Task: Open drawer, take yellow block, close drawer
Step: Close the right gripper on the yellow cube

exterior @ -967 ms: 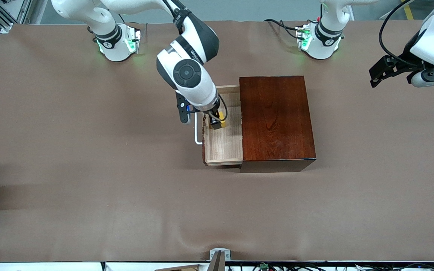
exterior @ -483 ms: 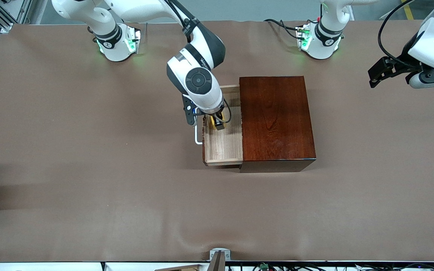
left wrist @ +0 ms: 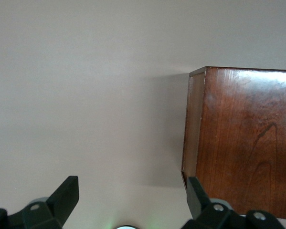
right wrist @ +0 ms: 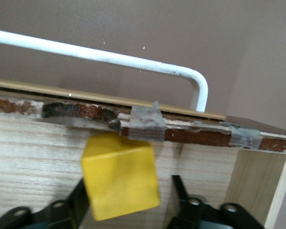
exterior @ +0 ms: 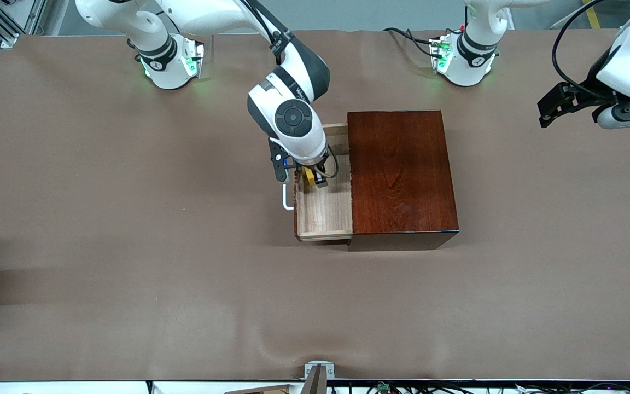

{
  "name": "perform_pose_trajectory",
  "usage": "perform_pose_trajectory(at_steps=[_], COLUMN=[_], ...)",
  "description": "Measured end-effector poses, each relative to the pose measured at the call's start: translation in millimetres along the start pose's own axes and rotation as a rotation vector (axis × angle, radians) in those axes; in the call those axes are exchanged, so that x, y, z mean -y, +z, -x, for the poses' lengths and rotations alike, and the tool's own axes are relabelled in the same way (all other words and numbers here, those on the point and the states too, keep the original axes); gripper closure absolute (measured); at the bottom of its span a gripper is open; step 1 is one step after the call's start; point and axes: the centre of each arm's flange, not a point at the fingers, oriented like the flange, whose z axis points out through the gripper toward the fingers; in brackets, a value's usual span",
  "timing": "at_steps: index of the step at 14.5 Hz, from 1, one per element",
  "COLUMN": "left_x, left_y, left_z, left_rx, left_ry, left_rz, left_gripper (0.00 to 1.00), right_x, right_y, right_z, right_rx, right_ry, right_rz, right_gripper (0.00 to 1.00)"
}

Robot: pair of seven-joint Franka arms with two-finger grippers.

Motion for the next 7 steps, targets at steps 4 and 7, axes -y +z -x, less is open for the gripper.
perform_pose_trajectory(at_steps=[4,7], left_x=[2.8,4.3], left_y=[0.3,0.3], left_z=[-0.4,-0.6], left_rx=[0.002,0.003], left_ry=[0.006,0.005], left_rz=[0.000,0.000], left_gripper=[0.00,0.00], right_x=[0.9,2.0], right_y=[-2.2,-4.0], right_z=[-0.3,-0.5], right_rx=[-0.002,-0.003], right_ry=[0.014,0.014], right_rz=[-0.006,-0.012], right_gripper=[0.42,0.42])
